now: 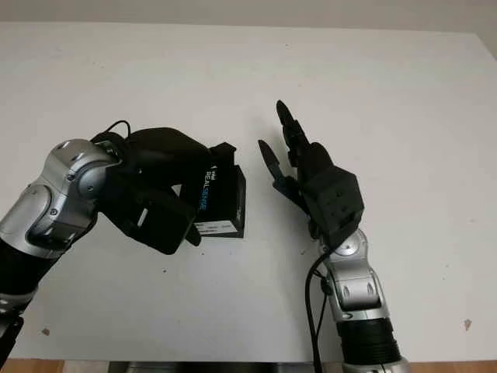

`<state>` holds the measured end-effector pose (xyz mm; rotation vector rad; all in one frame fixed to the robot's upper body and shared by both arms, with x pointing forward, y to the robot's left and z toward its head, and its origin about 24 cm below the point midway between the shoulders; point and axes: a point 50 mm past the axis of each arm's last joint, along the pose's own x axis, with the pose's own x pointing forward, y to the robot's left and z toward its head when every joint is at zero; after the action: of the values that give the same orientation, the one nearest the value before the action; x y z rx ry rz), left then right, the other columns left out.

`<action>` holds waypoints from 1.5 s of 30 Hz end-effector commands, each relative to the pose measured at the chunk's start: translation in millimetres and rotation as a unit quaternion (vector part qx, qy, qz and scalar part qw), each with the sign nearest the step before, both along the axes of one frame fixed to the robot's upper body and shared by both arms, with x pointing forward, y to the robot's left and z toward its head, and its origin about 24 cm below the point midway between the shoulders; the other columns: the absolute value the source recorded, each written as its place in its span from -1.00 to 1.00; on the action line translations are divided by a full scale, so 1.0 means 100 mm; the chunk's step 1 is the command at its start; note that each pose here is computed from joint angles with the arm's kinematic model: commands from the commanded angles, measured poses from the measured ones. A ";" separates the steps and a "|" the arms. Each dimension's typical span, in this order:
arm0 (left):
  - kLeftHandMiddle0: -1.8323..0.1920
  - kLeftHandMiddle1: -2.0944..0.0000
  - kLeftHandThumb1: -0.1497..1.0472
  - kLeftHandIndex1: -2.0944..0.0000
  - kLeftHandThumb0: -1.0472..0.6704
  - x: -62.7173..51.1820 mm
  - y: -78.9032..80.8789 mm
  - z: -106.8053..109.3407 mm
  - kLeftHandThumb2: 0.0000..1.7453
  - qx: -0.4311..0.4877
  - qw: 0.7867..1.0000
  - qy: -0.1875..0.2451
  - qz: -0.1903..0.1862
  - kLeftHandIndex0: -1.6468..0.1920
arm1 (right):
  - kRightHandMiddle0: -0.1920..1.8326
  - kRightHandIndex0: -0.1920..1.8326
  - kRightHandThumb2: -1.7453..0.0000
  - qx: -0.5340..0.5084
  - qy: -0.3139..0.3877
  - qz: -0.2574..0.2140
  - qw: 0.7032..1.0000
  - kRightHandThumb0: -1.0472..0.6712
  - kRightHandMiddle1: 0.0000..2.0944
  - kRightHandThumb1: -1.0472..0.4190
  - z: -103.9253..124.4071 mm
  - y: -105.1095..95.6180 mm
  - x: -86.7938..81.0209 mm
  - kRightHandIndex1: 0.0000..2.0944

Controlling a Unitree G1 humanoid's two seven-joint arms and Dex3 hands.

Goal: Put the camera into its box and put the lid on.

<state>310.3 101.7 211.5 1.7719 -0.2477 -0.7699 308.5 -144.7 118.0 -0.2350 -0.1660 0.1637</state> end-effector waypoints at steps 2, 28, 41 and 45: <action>0.82 -0.53 1.00 0.10 -0.64 -0.08 -0.13 -0.01 -0.62 0.048 0.999 0.007 -0.018 0.98 | -0.80 -0.83 0.43 0.003 -0.004 -0.002 1.000 -0.62 -0.95 -1.00 -0.01 0.01 -0.01 -0.95; 0.97 0.95 1.00 0.98 -0.77 -0.09 -0.12 0.03 -0.54 0.054 0.997 0.059 0.009 0.99 | -0.78 -0.81 0.44 0.005 -0.008 -0.004 1.000 -0.61 -0.94 -1.00 -0.05 0.00 -0.02 -0.95; 1.00 1.00 1.00 1.00 -0.70 -0.03 -0.14 0.05 -0.55 0.015 0.999 0.025 -0.023 1.00 | -0.78 -0.81 0.44 -0.005 -0.007 -0.005 1.000 -0.61 -0.95 -1.00 -0.05 -0.03 -0.04 -0.94; 1.00 1.00 1.00 1.00 -0.69 -0.03 -0.15 0.07 -0.57 0.004 0.999 0.025 -0.028 1.00 | -0.77 -0.81 0.44 -0.005 -0.008 -0.005 1.000 -0.61 -0.95 -1.00 -0.05 -0.03 -0.04 -0.94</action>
<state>310.5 93.6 220.8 1.7789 -0.2260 -0.8295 307.3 -145.9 112.6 -0.2445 -0.1700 0.1559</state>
